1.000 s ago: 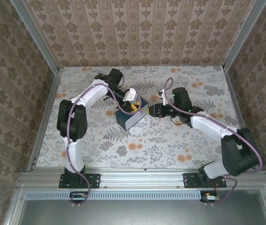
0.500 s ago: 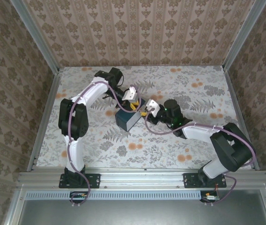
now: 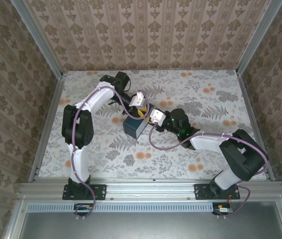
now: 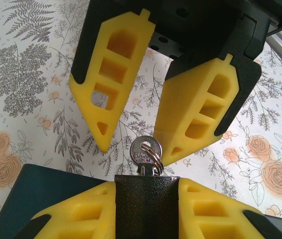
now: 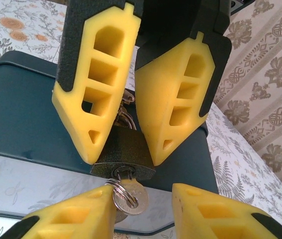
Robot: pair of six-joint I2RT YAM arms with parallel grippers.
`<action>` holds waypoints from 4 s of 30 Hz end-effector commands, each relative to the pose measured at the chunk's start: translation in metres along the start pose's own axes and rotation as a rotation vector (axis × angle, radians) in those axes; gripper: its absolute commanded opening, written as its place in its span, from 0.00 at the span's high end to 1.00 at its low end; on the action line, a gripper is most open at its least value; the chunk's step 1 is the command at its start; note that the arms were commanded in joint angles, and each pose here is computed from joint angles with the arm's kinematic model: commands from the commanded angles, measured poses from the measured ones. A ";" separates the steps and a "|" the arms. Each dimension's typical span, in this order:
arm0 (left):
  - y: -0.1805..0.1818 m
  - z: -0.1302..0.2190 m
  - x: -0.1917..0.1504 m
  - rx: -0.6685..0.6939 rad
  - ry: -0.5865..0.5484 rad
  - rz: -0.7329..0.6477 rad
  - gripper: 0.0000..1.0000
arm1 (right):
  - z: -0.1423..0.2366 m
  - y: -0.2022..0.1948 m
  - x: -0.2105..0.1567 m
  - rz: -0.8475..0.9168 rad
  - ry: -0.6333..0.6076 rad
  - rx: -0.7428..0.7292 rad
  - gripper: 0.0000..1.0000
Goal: Unlock the padlock with the key
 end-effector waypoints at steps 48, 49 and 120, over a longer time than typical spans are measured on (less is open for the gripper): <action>0.037 0.085 0.020 0.398 -0.137 0.181 0.54 | 0.022 -0.015 0.050 -0.386 0.112 0.101 0.57; 0.041 0.089 0.022 0.456 -0.121 0.219 0.55 | 0.014 -0.012 0.049 -0.353 0.115 0.111 0.56; -0.031 0.045 -0.057 0.665 0.182 1.175 0.66 | -0.052 -0.036 0.038 -0.235 0.302 0.014 0.94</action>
Point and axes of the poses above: each hand's point on the last joint's axis, 136 mm out from that joint toward the fingers, its own z axis back along the fingers, its own y axis along the line the jaws close on, x = y × z, the point moved 4 cm from there along z, back along the fingers, and after that the axes turned 6 degrees about -z, right-handed, at the moved point
